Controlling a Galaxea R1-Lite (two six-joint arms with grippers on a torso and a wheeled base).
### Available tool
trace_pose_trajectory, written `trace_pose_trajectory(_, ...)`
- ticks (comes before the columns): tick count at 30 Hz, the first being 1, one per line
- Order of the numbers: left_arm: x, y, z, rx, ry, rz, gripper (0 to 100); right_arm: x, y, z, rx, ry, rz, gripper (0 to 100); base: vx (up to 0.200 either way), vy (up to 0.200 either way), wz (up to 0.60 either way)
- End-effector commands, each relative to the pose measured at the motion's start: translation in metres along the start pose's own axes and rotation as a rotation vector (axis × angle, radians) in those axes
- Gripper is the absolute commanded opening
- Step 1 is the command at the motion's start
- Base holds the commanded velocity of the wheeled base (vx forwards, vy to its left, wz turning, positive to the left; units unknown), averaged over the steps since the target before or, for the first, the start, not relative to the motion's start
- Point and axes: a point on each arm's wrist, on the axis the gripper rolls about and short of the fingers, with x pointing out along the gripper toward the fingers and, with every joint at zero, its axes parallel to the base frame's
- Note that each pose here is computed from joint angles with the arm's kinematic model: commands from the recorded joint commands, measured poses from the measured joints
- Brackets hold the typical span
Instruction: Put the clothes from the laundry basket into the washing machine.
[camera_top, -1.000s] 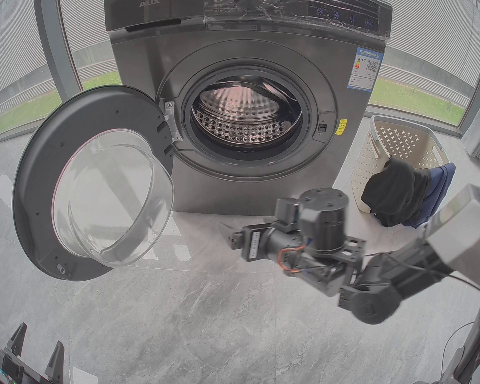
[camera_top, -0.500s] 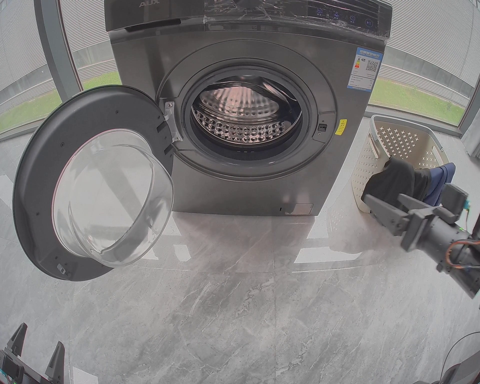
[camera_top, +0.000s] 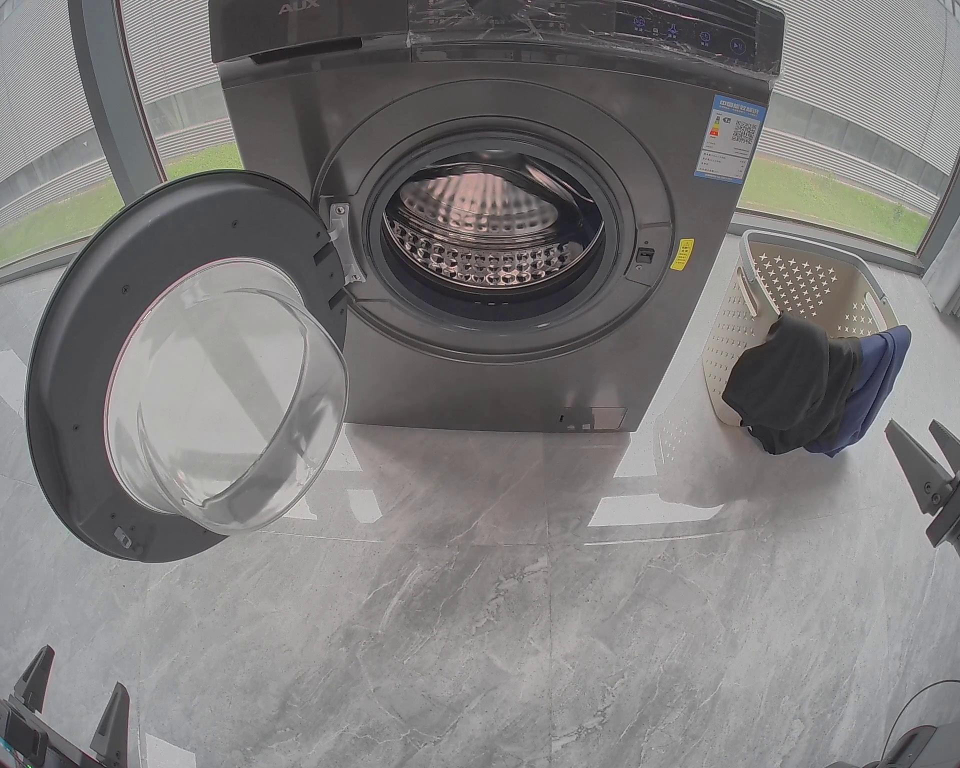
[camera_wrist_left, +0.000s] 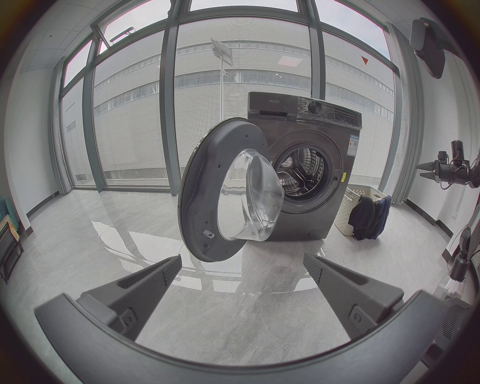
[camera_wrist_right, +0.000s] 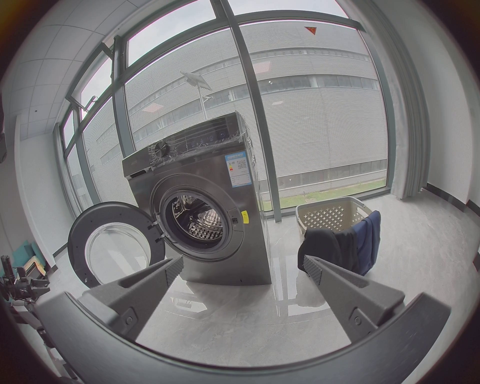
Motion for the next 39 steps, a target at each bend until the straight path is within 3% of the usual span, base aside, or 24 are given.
trace_pose_trajectory(1, 0.001, 0.000, -0.004, -0.001, 0.006, 0.001, 100, -0.012, -0.003, 0.004, 0.006, -0.050, -0.006, 100, 0.000, 0.000, 0.00)
trace_pose_trajectory(9, 0.001, 0.000, -0.004, -0.002, 0.008, 0.001, 100, -0.022, -0.007, -0.002, -0.024, -0.052, -0.019, 100, 0.000, 0.000, 0.00)
trace_pose_trajectory(39, 0.001, 0.000, -0.004, -0.001, 0.008, 0.001, 100, -0.042, -0.012, -0.020, -0.021, -0.045, -0.009, 100, 0.000, 0.000, 0.00)
